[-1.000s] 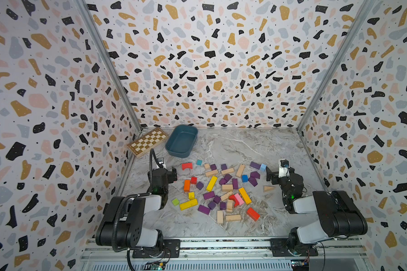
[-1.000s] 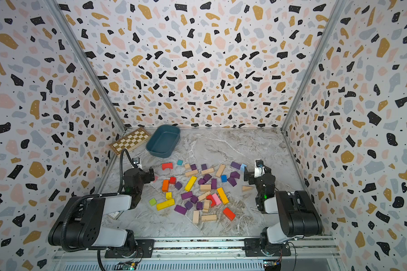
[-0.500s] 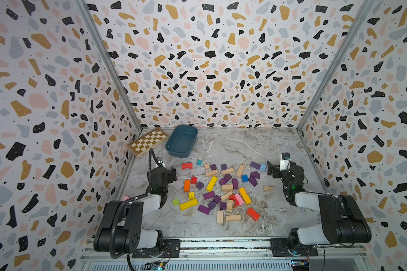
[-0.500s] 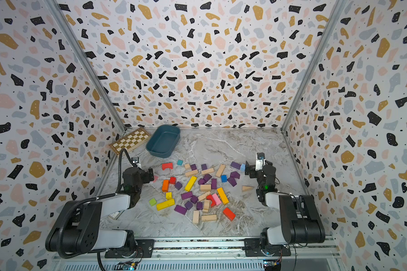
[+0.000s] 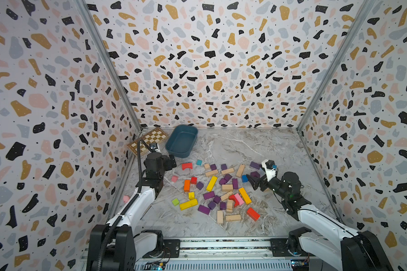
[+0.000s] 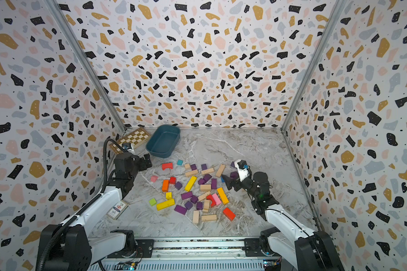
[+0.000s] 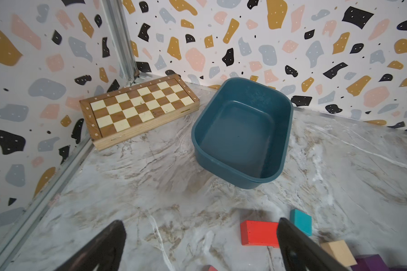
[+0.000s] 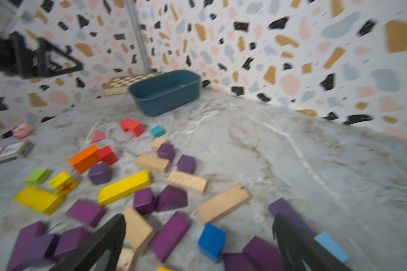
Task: Pick purple bricks into the storage bin
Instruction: Adjust the storage box at the center of the board.
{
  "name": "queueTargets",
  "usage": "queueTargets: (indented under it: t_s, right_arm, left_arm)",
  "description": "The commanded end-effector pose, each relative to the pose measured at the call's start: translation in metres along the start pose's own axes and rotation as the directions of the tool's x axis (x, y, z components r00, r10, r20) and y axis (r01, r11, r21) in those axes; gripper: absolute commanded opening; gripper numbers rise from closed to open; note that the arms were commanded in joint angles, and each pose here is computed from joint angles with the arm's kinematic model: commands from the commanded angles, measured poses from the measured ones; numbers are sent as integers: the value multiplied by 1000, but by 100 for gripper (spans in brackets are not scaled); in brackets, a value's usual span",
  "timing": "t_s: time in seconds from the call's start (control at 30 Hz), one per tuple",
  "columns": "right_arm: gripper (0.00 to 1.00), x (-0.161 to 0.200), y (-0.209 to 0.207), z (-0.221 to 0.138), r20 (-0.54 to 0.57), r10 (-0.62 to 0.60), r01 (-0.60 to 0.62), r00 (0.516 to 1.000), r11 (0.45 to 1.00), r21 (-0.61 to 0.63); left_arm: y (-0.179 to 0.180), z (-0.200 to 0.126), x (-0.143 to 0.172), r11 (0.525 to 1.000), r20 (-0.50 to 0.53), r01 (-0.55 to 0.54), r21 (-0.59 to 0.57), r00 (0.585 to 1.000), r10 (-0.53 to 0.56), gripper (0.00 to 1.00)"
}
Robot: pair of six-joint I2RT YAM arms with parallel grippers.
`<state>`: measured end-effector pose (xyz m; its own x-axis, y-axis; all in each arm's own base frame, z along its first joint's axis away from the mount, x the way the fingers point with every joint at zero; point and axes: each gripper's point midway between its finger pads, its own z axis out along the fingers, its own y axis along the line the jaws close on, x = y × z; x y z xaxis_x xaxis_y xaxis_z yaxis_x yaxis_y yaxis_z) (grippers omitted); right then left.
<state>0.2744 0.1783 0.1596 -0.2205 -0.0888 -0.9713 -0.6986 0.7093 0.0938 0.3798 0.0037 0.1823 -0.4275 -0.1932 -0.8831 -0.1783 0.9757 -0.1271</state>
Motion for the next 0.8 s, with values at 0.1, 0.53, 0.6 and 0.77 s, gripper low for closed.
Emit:
queueTargets:
  t_s: [0.1, 0.53, 0.6, 0.77]
  right_arm:
    - [100, 8, 22, -9, 21, 6, -4, 1000, 997, -73]
    - [100, 33, 31, 3, -46, -19, 14, 999, 995, -102]
    - [100, 33, 32, 4, -51, -23, 18, 998, 994, -107]
    - [100, 32, 31, 3, -45, -27, 23, 999, 995, -102]
  left_arm:
    - [-3, 9, 11, 998, -145, 57, -15, 988, -58, 99]
    - [-50, 74, 37, 973, -504, 229, 30, 844, -183, 81]
    - [-52, 85, 45, 971, -535, 239, 20, 823, -191, 78]
    - [-51, 104, 55, 968, -560, 250, -19, 799, -217, 75]
